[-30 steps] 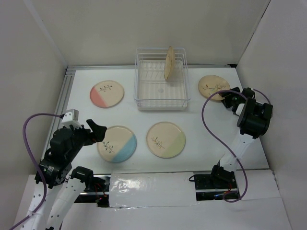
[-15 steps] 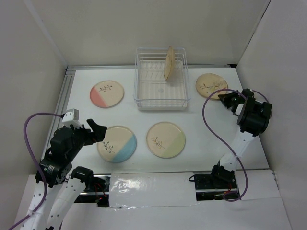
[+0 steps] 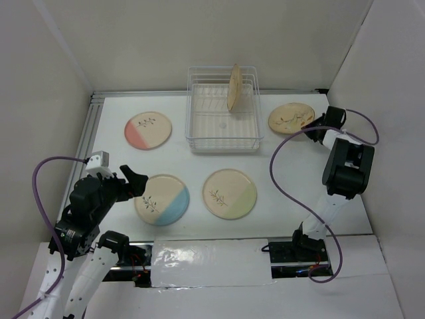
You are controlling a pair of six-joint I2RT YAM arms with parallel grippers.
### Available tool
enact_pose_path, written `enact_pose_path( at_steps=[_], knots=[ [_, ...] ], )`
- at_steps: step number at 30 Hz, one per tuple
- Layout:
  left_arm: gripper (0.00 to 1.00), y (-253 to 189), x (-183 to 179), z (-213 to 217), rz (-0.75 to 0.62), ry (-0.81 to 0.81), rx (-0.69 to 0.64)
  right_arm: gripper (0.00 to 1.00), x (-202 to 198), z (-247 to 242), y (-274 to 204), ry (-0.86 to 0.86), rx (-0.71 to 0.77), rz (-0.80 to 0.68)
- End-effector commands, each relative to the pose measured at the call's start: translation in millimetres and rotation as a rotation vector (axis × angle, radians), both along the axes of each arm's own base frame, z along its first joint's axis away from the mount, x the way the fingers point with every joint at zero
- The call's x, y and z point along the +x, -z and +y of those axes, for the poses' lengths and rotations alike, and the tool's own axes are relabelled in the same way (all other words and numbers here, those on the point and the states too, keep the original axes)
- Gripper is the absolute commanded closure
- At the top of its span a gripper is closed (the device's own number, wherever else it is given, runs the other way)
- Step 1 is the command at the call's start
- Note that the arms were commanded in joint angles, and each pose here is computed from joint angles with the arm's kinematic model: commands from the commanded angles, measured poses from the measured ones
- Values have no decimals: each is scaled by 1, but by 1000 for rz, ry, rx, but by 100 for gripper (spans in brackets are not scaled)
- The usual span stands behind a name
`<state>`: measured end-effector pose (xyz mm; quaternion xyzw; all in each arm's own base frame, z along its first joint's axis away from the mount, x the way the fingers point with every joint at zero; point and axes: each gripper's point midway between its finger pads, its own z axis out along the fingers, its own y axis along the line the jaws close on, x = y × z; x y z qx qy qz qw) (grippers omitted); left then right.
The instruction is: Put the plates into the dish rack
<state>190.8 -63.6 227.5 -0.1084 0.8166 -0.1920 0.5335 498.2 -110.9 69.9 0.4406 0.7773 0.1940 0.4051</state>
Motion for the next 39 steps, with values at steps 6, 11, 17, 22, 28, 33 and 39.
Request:
enact_pose_path(
  at_steps=[6, 11, 17, 22, 28, 33, 39],
  knots=[
    [0, -13, 2, -1, -65, 15, 8, 100, 7, -6, -126, 94, -236, -114],
    [0, -13, 2, -1, -65, 15, 8, 100, 12, -1, -193, 109, -361, -182],
    [0, -15, 1, -1, -74, 15, 6, 100, 9, 11, -264, 124, -460, -272],
    [0, -15, 1, -1, -74, 15, 6, 100, 4, 38, -326, 116, -530, -394],
    [0, -15, 1, -1, -74, 15, 6, 100, -5, 91, -387, 75, -616, -529],
    [0, -15, 1, -1, -74, 15, 6, 100, 8, 142, -405, 19, -707, -549],
    [0, -13, 2, -1, -65, 15, 8, 100, 22, 182, -399, 33, -834, -507]
  ],
)
